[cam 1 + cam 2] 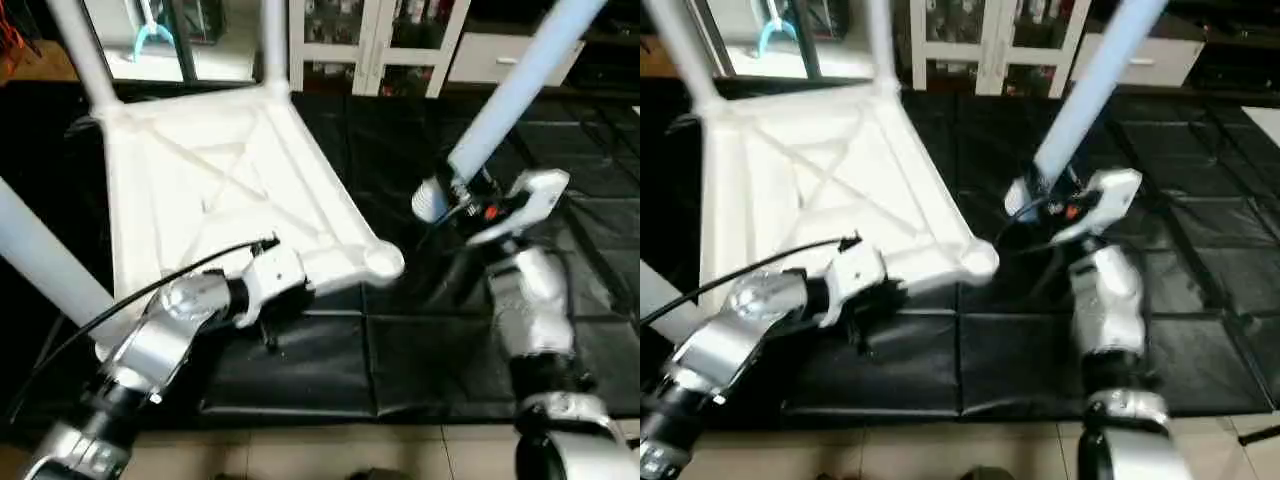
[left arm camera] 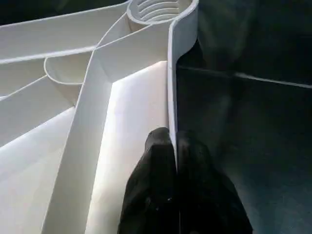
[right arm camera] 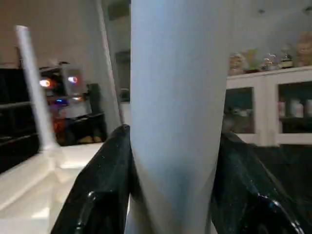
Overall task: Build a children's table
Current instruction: Insert table leg to table base
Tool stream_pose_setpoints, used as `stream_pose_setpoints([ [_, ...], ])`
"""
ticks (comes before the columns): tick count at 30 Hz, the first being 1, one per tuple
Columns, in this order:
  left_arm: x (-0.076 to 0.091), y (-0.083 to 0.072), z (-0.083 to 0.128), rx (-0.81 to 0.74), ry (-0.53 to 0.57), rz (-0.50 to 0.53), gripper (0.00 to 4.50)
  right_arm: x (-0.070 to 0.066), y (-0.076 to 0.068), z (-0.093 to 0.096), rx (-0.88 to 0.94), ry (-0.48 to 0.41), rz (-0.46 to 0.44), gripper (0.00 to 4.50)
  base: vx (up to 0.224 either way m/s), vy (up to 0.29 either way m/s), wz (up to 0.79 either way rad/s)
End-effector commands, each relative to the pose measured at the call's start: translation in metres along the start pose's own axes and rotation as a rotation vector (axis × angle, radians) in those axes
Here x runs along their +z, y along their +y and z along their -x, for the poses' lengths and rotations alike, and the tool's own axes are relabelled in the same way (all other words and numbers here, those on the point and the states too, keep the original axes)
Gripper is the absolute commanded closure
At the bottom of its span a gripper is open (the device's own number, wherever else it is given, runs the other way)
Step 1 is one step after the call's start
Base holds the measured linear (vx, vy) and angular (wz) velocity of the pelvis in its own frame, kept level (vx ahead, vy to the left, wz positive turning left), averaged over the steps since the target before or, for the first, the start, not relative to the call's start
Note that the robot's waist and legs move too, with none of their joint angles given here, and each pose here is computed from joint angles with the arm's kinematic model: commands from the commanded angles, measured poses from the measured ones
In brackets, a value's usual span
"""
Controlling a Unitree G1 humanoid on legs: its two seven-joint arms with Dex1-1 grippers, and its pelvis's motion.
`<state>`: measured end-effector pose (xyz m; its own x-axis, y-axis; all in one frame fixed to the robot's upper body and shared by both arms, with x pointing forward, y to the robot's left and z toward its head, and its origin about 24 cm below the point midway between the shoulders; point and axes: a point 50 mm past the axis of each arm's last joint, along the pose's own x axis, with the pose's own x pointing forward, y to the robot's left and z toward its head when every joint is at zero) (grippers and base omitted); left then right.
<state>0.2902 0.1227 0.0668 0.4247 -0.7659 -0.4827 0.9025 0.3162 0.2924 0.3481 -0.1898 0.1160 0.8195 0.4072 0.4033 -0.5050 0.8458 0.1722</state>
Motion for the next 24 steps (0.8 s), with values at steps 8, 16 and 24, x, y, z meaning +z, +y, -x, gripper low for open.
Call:
stream_pose_setpoints([
  [8,0.008,0.001,-0.002,-0.037,-0.126,-0.026,3.67,0.012,0.002,-0.001,0.246,0.104,-0.057,2.64,0.0,0.0,0.0],
  [16,0.062,0.045,0.039,0.145,-0.56,0.208,2.99,0.018,0.005,-0.007,0.283,0.151,0.058,2.64,0.0,0.0,0.0],
  [24,0.099,0.103,0.05,0.558,-0.564,0.249,2.61,0.011,0.029,-0.011,0.437,0.209,0.135,2.64,0.0,0.0,0.0],
])
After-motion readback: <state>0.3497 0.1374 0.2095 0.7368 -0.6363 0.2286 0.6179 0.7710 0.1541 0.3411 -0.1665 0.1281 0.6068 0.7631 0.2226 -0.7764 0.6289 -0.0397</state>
